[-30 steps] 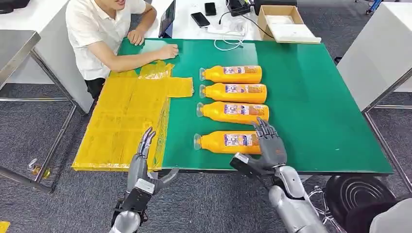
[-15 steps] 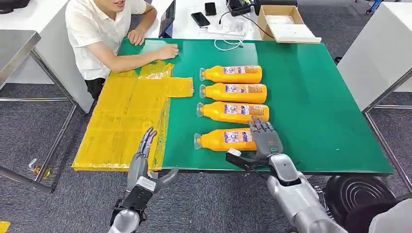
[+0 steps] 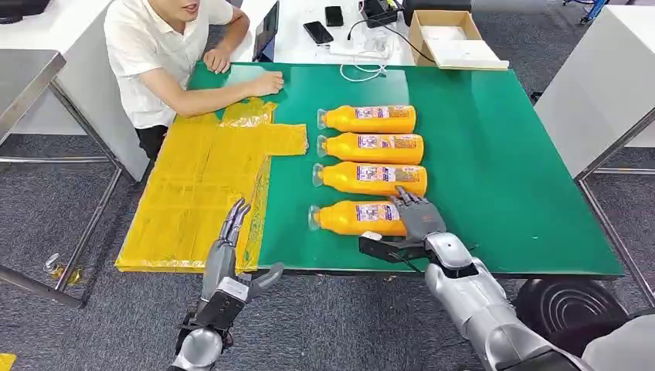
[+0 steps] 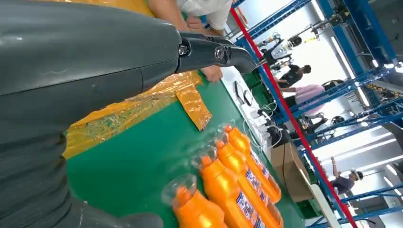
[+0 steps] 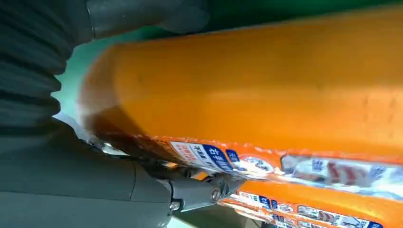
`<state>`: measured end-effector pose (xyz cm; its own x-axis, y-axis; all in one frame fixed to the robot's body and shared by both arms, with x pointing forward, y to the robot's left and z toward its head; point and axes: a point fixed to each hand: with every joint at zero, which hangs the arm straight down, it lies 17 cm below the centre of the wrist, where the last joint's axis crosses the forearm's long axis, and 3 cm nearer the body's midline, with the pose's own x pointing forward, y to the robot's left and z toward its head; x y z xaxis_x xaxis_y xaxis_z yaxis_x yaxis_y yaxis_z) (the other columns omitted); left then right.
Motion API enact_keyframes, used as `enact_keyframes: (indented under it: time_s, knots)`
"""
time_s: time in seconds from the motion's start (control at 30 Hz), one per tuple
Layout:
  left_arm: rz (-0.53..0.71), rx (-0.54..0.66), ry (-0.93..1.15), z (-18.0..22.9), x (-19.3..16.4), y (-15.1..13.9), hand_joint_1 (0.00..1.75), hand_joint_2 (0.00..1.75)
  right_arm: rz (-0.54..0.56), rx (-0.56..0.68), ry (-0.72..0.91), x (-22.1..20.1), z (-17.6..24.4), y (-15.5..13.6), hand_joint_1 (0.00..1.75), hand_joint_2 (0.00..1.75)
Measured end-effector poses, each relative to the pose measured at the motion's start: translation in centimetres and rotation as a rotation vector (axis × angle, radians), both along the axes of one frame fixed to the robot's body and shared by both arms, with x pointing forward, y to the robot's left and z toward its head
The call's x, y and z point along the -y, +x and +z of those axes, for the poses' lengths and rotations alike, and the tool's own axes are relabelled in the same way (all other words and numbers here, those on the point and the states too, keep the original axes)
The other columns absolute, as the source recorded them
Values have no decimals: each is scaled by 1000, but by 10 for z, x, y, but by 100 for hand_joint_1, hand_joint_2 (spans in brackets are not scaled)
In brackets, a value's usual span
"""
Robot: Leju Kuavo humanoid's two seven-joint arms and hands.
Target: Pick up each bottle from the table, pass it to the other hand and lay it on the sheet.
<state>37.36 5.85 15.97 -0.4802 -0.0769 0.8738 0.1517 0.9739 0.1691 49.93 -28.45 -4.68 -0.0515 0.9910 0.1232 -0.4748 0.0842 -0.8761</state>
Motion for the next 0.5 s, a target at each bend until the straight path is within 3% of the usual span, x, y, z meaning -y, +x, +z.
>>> enact_keyframes:
  time_s: [0.07, 0.1, 0.17, 0.5]
  knots:
    - [0, -3, 2, -1, 0, 0, 0, 175, -1, -2, -1, 1, 1, 1, 140, 175]
    - [-1, -3, 2, -1, 0, 0, 0, 175, -1, -2, -1, 1, 1, 2, 166, 175]
    - [0, -3, 2, -1, 0, 0, 0, 175, -2, -5, -1, 2, 1, 2, 175, 175]
    - [3, 5, -1, 1, -1, 2, 0, 175, -7, -35, 57, -1, -3, 0, 175, 175]
